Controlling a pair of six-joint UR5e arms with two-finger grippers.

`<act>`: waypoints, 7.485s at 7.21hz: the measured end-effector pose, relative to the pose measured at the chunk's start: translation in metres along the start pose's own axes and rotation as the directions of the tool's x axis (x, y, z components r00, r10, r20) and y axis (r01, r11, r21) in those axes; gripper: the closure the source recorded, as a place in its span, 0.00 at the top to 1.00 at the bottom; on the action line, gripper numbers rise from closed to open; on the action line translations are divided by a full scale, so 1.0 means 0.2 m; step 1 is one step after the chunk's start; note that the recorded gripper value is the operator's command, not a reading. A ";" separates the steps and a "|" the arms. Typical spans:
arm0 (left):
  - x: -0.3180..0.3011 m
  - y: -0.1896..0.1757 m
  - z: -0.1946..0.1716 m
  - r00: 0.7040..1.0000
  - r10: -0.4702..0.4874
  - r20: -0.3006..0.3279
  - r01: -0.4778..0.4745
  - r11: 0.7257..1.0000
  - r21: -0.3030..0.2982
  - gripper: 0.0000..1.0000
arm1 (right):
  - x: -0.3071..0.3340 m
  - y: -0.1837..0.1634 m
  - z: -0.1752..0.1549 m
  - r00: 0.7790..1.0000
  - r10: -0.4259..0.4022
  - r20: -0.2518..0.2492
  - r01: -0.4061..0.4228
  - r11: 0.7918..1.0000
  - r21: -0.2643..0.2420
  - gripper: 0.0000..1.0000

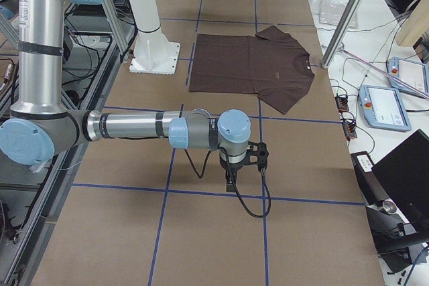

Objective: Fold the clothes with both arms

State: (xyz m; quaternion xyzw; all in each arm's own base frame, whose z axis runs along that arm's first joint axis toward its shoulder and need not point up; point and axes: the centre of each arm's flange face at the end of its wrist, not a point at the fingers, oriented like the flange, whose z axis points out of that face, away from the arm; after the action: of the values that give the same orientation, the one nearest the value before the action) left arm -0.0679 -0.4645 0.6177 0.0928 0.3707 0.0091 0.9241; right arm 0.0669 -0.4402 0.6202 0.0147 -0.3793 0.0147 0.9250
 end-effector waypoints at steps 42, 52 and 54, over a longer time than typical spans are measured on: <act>0.76 -0.53 -0.04 0.939 0.332 -0.087 -0.310 0.930 0.198 1.00 | -2.22 -1.26 1.09 0.996 -0.093 0.014 0.091 0.991 0.099 0.14; 0.76 -0.54 -0.04 0.940 0.330 -0.087 -0.308 0.931 0.198 1.00 | -3.14 -1.22 0.66 0.966 -0.206 0.159 0.166 0.959 0.231 0.00; 0.77 -0.54 -0.05 0.940 0.331 -0.088 -0.309 0.930 0.201 1.00 | -3.36 -1.15 0.73 0.968 -0.223 0.116 0.184 0.943 0.278 1.00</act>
State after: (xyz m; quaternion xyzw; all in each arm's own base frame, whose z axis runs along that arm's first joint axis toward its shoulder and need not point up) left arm 0.0310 -0.5558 0.4860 0.2362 0.4046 0.1309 0.8737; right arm -0.5047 -0.6860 0.2495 0.1782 -0.4369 -0.0315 0.8811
